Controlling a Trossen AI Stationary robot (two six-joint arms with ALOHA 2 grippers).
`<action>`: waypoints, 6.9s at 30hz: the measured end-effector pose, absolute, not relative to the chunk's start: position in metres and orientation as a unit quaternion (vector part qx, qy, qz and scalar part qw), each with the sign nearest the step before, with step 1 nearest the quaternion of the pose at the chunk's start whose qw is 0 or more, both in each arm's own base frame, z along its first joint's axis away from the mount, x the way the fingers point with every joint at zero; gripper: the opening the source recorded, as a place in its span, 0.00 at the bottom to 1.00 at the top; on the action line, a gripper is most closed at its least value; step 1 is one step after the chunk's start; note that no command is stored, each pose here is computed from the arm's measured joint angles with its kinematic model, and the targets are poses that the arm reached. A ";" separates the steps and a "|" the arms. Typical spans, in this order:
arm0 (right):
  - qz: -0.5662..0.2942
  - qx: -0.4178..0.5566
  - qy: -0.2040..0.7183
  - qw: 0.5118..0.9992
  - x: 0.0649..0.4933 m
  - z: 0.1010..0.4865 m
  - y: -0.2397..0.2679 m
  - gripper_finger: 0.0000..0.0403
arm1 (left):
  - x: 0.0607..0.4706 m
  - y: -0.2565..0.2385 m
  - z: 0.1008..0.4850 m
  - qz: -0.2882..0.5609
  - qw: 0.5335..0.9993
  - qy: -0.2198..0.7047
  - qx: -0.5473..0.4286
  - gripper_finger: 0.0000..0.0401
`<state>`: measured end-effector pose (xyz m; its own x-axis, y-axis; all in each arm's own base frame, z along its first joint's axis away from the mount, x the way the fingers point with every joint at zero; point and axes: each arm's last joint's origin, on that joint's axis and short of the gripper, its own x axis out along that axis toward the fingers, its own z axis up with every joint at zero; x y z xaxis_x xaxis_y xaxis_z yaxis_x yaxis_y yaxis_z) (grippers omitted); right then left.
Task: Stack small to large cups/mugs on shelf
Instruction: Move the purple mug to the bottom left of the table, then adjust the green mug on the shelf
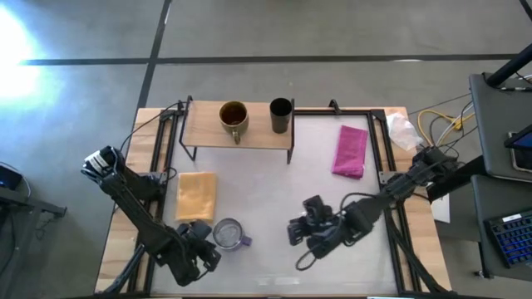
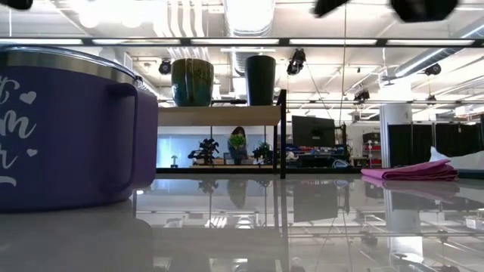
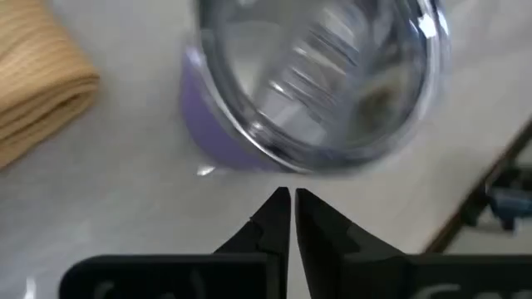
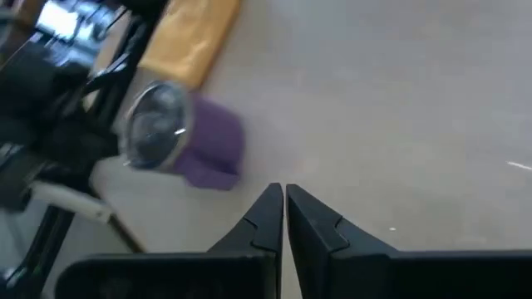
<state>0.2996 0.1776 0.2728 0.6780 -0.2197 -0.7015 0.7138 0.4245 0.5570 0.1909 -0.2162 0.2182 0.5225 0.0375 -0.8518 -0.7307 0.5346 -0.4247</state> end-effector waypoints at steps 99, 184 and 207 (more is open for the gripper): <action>-0.350 0.253 0.272 0.860 0.441 0.345 -0.003 0.03 | 0.158 -0.198 0.282 0.308 0.823 0.240 -0.412 0.00; -0.323 0.225 0.253 0.884 0.468 0.323 -0.034 0.03 | 0.159 -0.200 0.270 0.311 0.833 0.249 -0.383 0.00; -0.314 0.238 0.256 0.883 0.482 0.303 -0.040 0.03 | 0.159 -0.200 0.270 0.308 0.836 0.256 -0.376 0.00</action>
<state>0.4823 -0.0395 0.3030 0.6720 -0.4331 -0.6007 0.6762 0.6897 0.2591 0.1586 -0.2000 0.2697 0.6790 0.3216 -0.6599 -0.7071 0.5283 -0.4701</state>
